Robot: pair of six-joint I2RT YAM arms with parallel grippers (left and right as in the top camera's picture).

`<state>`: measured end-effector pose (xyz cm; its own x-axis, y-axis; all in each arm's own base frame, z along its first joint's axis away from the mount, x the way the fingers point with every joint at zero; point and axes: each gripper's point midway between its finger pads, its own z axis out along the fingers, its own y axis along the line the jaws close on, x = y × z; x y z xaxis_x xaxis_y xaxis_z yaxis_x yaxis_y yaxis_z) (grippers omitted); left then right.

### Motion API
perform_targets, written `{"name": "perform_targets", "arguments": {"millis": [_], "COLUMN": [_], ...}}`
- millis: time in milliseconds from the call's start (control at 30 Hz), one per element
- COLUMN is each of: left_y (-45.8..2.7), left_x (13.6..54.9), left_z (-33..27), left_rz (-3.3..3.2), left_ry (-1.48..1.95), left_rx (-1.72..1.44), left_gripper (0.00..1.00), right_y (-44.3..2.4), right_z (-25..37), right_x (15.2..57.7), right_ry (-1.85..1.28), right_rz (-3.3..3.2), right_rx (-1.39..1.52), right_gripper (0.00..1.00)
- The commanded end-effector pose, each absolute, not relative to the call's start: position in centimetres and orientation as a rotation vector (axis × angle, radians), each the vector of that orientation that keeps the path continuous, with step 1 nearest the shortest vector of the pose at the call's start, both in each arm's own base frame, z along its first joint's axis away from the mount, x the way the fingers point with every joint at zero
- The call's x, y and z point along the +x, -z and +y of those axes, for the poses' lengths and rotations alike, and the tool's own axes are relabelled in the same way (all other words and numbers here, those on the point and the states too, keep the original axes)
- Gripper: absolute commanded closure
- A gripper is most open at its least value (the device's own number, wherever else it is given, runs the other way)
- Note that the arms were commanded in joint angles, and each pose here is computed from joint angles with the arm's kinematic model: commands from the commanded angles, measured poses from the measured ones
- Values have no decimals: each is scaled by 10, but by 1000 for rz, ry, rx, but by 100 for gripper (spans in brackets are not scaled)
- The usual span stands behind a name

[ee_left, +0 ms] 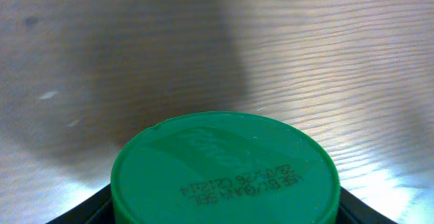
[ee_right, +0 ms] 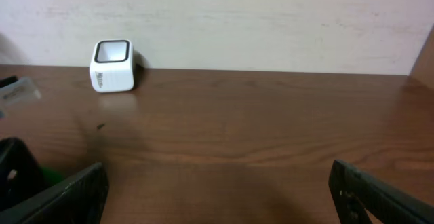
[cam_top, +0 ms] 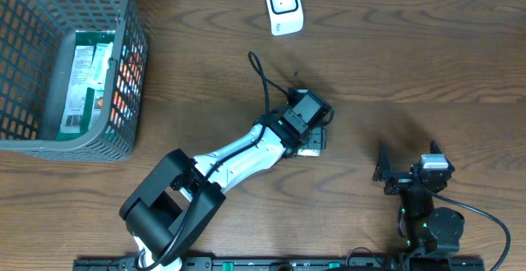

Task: Scan the item barcode
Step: 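Hold the jar in front of the scanner with the left gripper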

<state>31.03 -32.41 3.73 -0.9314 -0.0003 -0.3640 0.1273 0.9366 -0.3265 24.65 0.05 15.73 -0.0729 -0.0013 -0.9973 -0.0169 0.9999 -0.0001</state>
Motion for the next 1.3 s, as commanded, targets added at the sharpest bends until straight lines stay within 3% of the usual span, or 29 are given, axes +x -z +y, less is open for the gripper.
{"name": "perform_targets", "arguments": {"millis": [0, 567, 1000, 1267], "left_y": [-47, -40, -38, -41], "left_x": [322, 321, 320, 324], "left_z": [-321, -326, -324, -325], "left_rz": [2696, 2678, 2666, 2650], "left_ry": [449, 405, 362, 359], "left_rx": [-4, -18, 22, 75], "left_gripper": [48, 47, 2, 2], "right_y": [-157, -157, -157, -157], "right_z": [3, 3, 3, 3], "right_x": [246, 246, 246, 246], "right_ry": [-23, -23, -23, -23], "right_rz": [1644, 1643, 1643, 1643], "right_rx": [-15, -15, -15, -15], "right_gripper": [1, 1, 1, 1]}}
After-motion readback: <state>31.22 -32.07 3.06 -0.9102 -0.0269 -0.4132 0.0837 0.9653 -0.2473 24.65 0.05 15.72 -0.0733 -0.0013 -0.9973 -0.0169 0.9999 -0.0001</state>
